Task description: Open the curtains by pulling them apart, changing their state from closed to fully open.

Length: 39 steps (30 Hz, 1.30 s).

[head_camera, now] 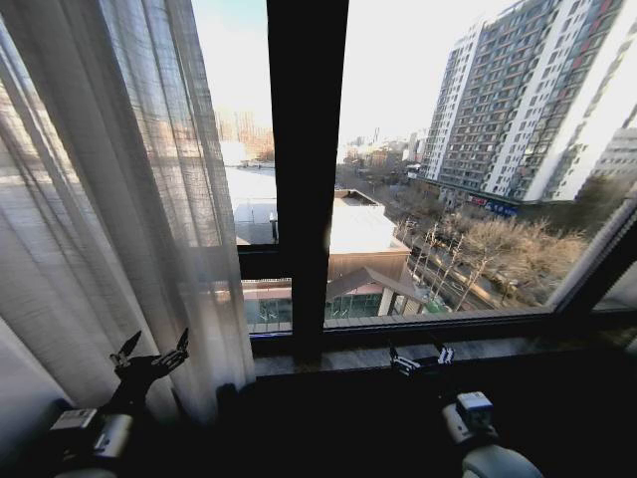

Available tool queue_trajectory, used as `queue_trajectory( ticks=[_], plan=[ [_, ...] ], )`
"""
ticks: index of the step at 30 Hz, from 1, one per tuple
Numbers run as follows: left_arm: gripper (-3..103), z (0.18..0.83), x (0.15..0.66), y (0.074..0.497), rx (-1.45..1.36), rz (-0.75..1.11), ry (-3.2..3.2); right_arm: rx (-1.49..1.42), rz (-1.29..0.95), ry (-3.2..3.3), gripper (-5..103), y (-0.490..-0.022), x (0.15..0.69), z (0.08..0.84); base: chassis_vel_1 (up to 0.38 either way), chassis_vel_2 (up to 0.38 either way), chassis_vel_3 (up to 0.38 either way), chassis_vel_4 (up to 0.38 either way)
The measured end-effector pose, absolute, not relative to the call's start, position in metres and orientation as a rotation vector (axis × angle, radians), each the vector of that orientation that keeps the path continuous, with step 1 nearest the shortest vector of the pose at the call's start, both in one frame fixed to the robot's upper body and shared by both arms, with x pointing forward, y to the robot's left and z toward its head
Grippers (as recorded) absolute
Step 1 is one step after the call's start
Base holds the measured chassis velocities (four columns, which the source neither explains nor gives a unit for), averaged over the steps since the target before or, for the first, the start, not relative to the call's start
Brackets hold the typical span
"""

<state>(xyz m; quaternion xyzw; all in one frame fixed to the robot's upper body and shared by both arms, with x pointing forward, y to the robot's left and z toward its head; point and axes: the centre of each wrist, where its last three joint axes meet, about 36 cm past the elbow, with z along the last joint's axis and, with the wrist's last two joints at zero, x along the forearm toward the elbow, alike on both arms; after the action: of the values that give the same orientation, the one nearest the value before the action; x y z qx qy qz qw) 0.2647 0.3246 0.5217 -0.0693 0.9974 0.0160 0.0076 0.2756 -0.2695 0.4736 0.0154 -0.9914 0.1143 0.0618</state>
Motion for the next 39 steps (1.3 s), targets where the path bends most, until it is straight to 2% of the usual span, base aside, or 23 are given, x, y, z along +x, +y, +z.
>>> queue_trajectory(
  ticks=[11,25,28,30,31,34,37,39],
  plan=[
    [100,0.514,0.318,0.355,-0.124,0.118,3.132,0.016,0.349,-2.982,100,-0.265,0.287,0.450,0.000,0.000,0.000,0.000],
    [100,0.499,0.352,0.355,-0.007,0.083,3.199,0.022,0.390,-2.995,100,-0.271,0.309,0.443,0.000,0.000,0.000,0.000],
    [103,0.495,0.361,0.351,0.017,0.080,3.208,0.010,0.385,-2.998,100,-0.272,0.309,0.443,0.000,0.000,0.000,0.000],
    [94,0.493,0.370,0.348,0.040,0.083,3.210,-0.004,0.384,-3.003,100,-0.273,0.311,0.443,0.000,0.000,0.000,0.000],
    [94,0.493,0.370,0.348,0.040,0.083,3.210,-0.004,0.384,-3.003,100,-0.273,0.311,0.443,0.000,0.000,0.000,0.000],
    [78,0.493,0.377,0.347,0.041,0.091,3.206,-0.017,0.384,-3.007,100,-0.275,0.313,0.444,0.000,0.000,0.000,0.000],
    [73,0.493,0.380,0.349,0.031,0.100,3.205,-0.024,0.383,-3.009,100,-0.276,0.313,0.444,0.000,0.000,0.000,0.000],
    [62,0.493,0.381,0.351,0.027,0.103,3.206,-0.027,0.382,-3.009,100,-0.276,0.314,0.444,0.000,0.000,0.000,0.000]
  ],
)
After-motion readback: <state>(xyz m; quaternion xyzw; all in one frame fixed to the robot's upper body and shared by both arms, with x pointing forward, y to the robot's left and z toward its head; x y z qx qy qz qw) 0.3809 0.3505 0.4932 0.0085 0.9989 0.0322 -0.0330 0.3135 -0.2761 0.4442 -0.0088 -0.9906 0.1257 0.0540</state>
